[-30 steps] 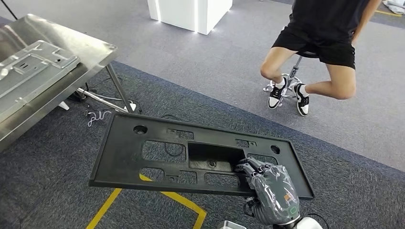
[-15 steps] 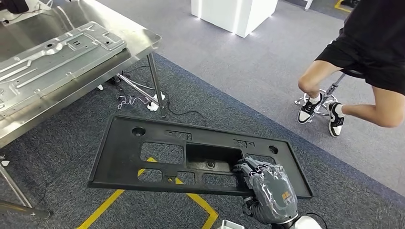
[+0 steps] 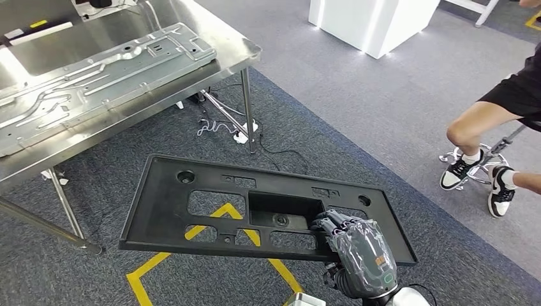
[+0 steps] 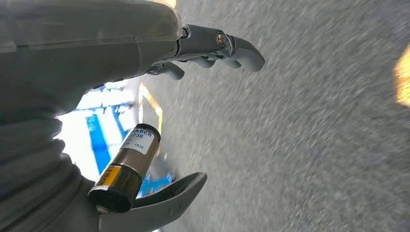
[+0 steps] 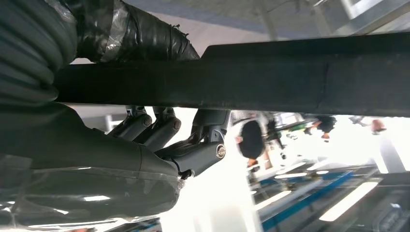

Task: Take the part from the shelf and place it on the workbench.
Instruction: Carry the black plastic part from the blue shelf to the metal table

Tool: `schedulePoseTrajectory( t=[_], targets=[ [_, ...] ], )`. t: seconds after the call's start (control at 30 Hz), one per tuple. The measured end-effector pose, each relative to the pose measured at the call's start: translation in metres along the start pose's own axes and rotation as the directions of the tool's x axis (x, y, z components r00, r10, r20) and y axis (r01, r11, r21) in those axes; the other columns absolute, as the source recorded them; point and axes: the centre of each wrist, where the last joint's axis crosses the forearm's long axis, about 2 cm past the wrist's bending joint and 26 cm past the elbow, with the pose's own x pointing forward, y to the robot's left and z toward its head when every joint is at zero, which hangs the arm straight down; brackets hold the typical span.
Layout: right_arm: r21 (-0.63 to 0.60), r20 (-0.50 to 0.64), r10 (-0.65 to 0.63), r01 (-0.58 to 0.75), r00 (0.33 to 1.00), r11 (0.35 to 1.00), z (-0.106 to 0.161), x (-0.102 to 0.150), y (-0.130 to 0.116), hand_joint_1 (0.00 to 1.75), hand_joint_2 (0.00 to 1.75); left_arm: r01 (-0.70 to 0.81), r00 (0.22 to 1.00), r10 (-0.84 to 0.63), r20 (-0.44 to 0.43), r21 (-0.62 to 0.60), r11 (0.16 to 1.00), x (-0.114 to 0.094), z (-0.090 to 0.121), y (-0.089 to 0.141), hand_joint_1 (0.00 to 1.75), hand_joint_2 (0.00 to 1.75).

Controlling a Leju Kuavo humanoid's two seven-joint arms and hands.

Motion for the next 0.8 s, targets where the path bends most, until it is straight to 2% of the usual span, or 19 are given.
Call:
schedulePoseTrajectory(
  t=[0.8],
  targets=[
    [0.014,-0.027,0.036,-0.036,0.999,0.999,0.0074,-0.0014,0.0055,1.75,1.75,-0.022,1.0,0.023,0.02,-0.018,1.0,-0.0001,0.0001,-0.0006,0.0,1.75]
  ],
)
